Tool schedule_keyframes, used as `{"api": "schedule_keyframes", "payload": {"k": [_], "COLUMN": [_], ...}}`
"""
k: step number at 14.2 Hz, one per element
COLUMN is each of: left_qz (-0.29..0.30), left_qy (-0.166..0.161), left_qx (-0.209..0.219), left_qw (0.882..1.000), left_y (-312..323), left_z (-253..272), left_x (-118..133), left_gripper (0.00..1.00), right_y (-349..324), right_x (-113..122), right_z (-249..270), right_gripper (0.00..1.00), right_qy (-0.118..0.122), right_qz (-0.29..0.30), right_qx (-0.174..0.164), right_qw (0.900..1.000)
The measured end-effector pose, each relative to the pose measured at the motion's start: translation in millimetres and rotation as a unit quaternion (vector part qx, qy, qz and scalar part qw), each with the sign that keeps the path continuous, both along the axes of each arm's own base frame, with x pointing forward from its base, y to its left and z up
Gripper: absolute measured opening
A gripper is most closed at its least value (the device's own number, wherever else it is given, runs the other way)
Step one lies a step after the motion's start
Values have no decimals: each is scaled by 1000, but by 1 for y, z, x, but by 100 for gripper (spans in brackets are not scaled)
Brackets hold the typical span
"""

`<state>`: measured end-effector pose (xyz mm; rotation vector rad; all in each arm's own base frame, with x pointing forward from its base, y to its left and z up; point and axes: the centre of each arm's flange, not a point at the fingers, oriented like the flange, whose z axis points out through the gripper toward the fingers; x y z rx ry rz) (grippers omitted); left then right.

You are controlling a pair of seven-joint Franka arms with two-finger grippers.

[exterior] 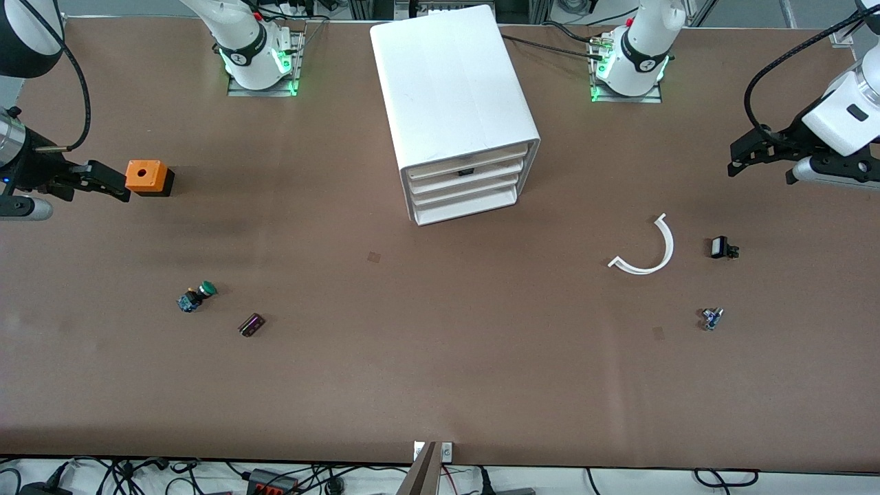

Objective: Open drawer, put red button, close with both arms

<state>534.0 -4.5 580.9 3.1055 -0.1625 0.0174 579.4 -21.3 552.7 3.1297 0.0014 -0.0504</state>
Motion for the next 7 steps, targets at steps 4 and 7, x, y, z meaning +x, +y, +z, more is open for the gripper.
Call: {"api": "schedule_keyframes", "payload": {"k": [4, 7], "left_qz": [1, 0], "left_qy": [2, 8], "left_qx": [2, 2], "left_qw": [1000, 1000], "left_y": [0, 0], "left_z": [0, 3], "left_x": [0, -1], "left_gripper": [100, 100], "right_y": [0, 0], "right_x": [0, 0], "right_z": [0, 0], "right_gripper": [100, 100], "right_qy": [0, 0], "right_qz": [0, 0], "right_qx": [0, 0], "right_qw": [1000, 1000]}}
